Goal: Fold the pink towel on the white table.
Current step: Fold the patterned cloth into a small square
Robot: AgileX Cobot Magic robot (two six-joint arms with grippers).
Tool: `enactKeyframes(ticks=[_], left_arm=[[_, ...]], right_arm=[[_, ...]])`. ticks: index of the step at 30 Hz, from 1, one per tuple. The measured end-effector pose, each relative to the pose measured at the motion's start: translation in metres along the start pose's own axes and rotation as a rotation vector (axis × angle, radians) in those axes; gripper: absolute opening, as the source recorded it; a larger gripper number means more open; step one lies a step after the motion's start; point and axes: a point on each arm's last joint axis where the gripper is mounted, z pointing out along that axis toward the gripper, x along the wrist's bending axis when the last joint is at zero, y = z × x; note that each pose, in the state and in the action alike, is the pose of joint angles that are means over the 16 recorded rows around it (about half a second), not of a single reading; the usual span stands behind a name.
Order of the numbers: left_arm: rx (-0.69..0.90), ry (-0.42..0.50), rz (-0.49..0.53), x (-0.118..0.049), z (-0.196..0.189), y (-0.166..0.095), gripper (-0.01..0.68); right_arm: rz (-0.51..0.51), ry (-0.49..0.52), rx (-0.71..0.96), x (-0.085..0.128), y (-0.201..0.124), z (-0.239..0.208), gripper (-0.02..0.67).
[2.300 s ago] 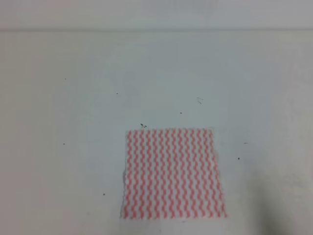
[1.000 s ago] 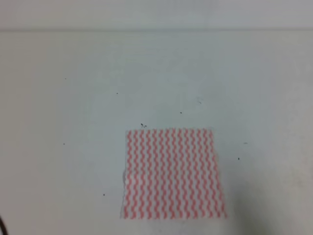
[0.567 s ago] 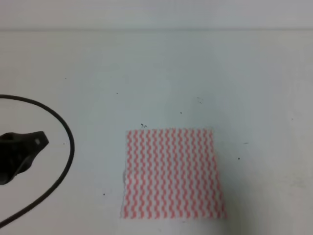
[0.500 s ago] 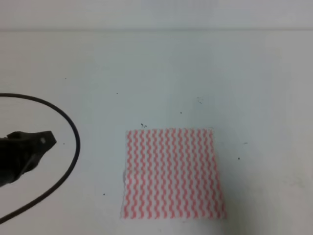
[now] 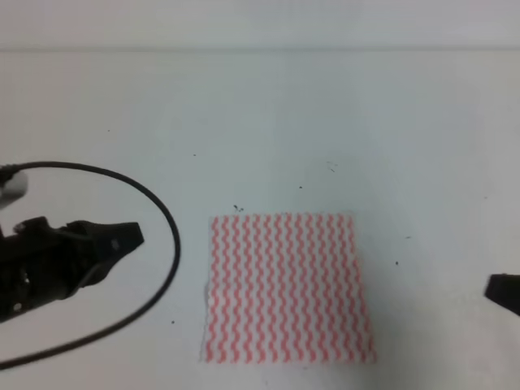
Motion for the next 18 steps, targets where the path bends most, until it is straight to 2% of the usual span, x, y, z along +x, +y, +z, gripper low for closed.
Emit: enactKeyframes(ticks=[9,18], left_arm=[[0.045,-0.039,0.055,-0.011,0.010,-0.007,-0.004],[0.063,-0.064,0.084,-0.016,0.013,-0.010,-0.003]], right_arm=[[-0.002,0.077,0.162,0.021,-0.005,0.042,-0.018],[-0.045,0.025,0.275,0.030,-0.022,0.083,-0.016]])
